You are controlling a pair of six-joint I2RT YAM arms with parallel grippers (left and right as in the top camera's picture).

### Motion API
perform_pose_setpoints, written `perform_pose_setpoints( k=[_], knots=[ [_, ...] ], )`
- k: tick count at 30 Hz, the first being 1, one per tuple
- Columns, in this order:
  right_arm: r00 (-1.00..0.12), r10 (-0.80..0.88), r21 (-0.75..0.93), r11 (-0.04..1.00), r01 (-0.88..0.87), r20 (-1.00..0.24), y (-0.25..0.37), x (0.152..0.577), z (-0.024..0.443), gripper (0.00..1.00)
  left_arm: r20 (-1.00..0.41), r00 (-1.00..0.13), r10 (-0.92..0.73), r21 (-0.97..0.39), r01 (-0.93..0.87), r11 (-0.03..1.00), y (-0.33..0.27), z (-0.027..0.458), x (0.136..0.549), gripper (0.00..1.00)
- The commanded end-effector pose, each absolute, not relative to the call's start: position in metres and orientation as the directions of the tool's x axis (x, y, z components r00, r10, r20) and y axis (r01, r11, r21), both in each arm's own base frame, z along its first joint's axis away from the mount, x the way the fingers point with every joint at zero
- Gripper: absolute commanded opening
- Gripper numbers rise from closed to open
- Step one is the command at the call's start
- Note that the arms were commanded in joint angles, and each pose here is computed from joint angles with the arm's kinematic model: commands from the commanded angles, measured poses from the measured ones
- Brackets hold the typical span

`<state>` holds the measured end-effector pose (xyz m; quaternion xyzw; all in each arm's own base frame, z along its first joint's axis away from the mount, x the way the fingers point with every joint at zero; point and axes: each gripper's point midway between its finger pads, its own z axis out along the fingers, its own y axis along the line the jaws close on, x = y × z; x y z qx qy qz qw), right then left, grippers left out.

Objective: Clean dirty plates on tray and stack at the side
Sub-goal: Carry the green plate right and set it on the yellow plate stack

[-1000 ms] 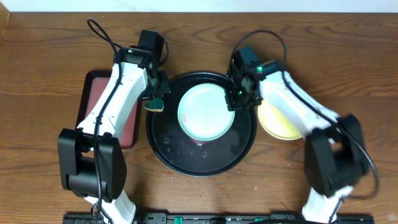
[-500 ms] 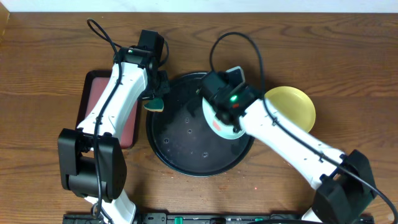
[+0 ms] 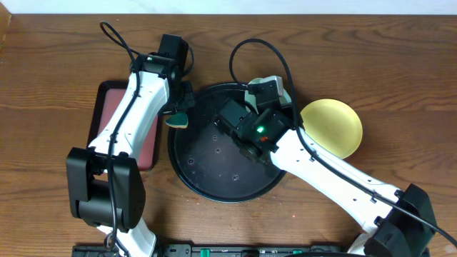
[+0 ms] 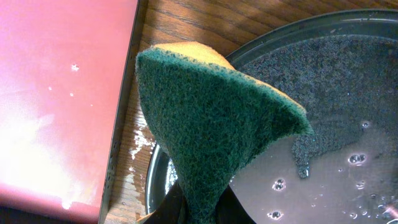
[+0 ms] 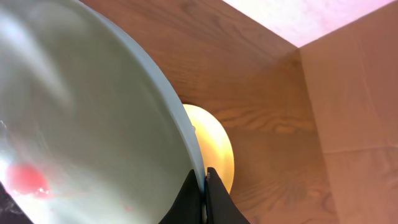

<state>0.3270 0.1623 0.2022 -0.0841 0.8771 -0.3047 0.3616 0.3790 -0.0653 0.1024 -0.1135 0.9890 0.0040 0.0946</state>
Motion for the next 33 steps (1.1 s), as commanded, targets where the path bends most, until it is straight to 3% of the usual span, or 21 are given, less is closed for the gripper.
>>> perform_pose_setpoints(
  k=[1, 7, 12, 18, 26, 33],
  knots=[
    [-0.725, -0.265, -0.519, 0.842, 0.148, -0.636, 0.152, 0.329, 0.209, 0.01, -0.211, -0.95, -0.228, -0.004, -0.233, 0.973, -0.063, 0.108, 0.383, 0.08],
    [-0.827, -0.118, -0.37, 0.922, 0.115, -0.55, 0.139, 0.329, 0.188, 0.01, -0.211, -0.95, -0.228, -0.004, -0.232, 0.973, -0.063, 0.108, 0.383, 0.07],
    [-0.884, -0.083, -0.159, 0.987, -0.009, -0.461, 0.136, 0.336, 0.186, 0.01, -0.211, -0.95, -0.228, -0.004, -0.232, 0.973, -0.063, 0.108, 0.383, 0.07],
    [-0.911, -0.06, 0.133, 0.983, -0.125, -0.407, 0.126, 0.343, 0.196, 0.01, -0.211, -0.951, -0.228, -0.003, -0.232, 0.973, -0.063, 0.108, 0.383, 0.07],
    [-0.918, -0.098, 0.229, 0.953, -0.198, -0.385, 0.113, 0.343, 0.196, 0.01, -0.211, -0.951, -0.228, -0.003, -0.232, 0.973, -0.063, 0.108, 0.383, 0.07],
    [-0.941, 0.074, 0.257, 0.966, -0.015, -0.331, 0.06, 0.346, 0.187, 0.01, -0.219, -0.957, -0.191, 0.004, -0.197, 0.98, -0.057, 0.114, 0.382, 0.08]
  ],
)
